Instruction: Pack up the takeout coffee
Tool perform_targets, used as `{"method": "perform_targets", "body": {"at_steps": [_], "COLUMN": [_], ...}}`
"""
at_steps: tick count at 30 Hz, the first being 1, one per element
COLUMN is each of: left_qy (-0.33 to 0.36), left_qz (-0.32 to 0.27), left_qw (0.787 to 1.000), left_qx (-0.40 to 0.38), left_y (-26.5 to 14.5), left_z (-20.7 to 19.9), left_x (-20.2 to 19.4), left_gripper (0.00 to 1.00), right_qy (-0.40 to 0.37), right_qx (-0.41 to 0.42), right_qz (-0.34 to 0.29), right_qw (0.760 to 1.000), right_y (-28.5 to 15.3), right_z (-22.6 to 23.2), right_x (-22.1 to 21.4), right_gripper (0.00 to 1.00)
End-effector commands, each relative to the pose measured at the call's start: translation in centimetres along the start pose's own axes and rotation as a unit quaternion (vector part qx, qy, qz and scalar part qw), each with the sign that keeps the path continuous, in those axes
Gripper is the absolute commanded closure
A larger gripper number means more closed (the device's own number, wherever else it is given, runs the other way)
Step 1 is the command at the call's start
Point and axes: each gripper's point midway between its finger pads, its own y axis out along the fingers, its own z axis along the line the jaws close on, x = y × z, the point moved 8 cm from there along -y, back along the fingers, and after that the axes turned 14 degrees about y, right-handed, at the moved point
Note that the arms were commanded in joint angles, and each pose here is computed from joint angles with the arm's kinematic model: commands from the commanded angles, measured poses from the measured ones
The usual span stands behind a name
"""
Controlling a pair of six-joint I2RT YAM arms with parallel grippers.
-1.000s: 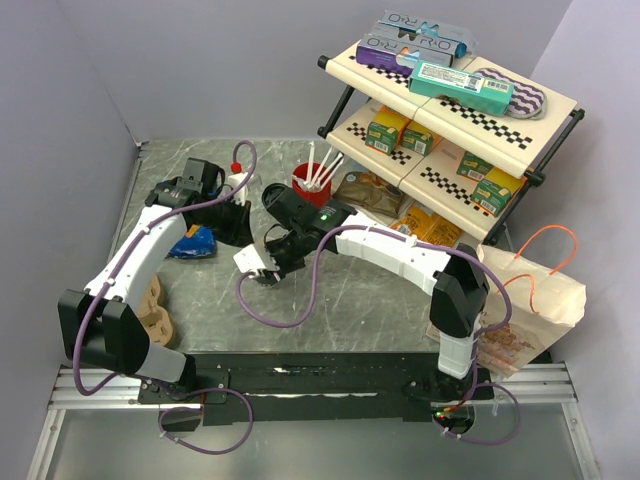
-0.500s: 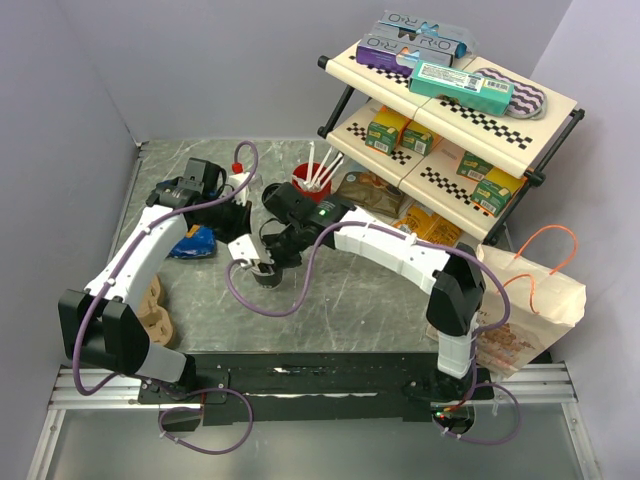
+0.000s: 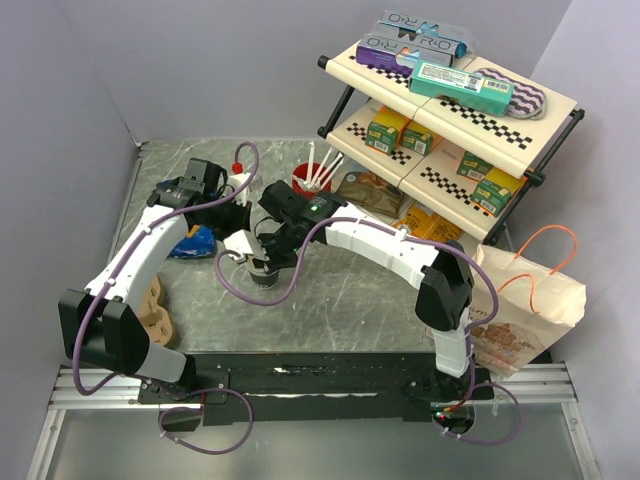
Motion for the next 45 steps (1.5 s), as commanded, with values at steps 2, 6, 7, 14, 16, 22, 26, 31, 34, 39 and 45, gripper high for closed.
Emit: {"method": "perform_targets", "body": {"at_steps": [2,6,7,14,16,22,26,31,34,39,45], "left_qy": [0.004,-0.051,-0.080,-0.188,-0.217,-0.277,-0.288,-0.294,-0.304,-0.313,-0.317], "left_qz": [-0.035,-0.076,-0.096,-0.188,-0.177,-0.183,-0.188,-0.191,-0.183,-0.173,-0.171], "left_qw": [0.999,0.993,0.989,0.964,0.960,0.939,0.932,0.928,0.926,0.925,0.923], "left_qx": [0.035,0.077,0.075,0.005,-0.030,-0.090,-0.111,-0.127,-0.130,-0.131,-0.133], "left_y": [-1.0,-2.5,-2.9,-3.1,-2.0,0.3,0.9,1.2,1.7,2.4,2.8], "left_z": [-0.1,1.1,1.3,1.4,1.2,1.1,1.0,1.3,1.6,2.2,2.7], "left_x": [0.9,0.9,0.9,-1.1,-1.6,-3.2,-3.3,-3.0,-3.0,-3.0,-2.7], "left_gripper": [0.72,0.31,0.30,0.17,0.18,0.23,0.25,0.25,0.26,0.28,0.29], "right_qy": [0.025,0.067,0.078,0.126,0.145,0.159,0.168,0.164,0.162,0.164,0.162], "right_qx": [-0.015,-0.106,-0.118,-0.213,-0.244,-0.294,-0.297,-0.289,-0.286,-0.280,-0.274], "right_qz": [-0.028,-0.069,-0.077,-0.092,-0.098,-0.108,-0.103,-0.102,-0.105,-0.109,-0.112], "right_qw": [0.999,0.990,0.987,0.965,0.954,0.936,0.934,0.938,0.939,0.940,0.941], "right_y": [-0.8,-2.1,-2.2,-2.6,-3.1,-3.7,-3.7,-3.3,-3.3,-3.2,-3.0], "right_z": [-0.7,-1.0,-0.9,-1.4,-1.7,-2.6,-2.8,-2.6,-2.6,-2.5,-2.3], "right_x": [1.0,0.9,0.6,-0.5,-0.6,-0.4,-0.4,0.0,0.2,0.5,0.9], "right_gripper": [1.00,1.00,1.00,1.00,1.00,1.00,1.00,1.00,1.00,1.00,1.00]}}
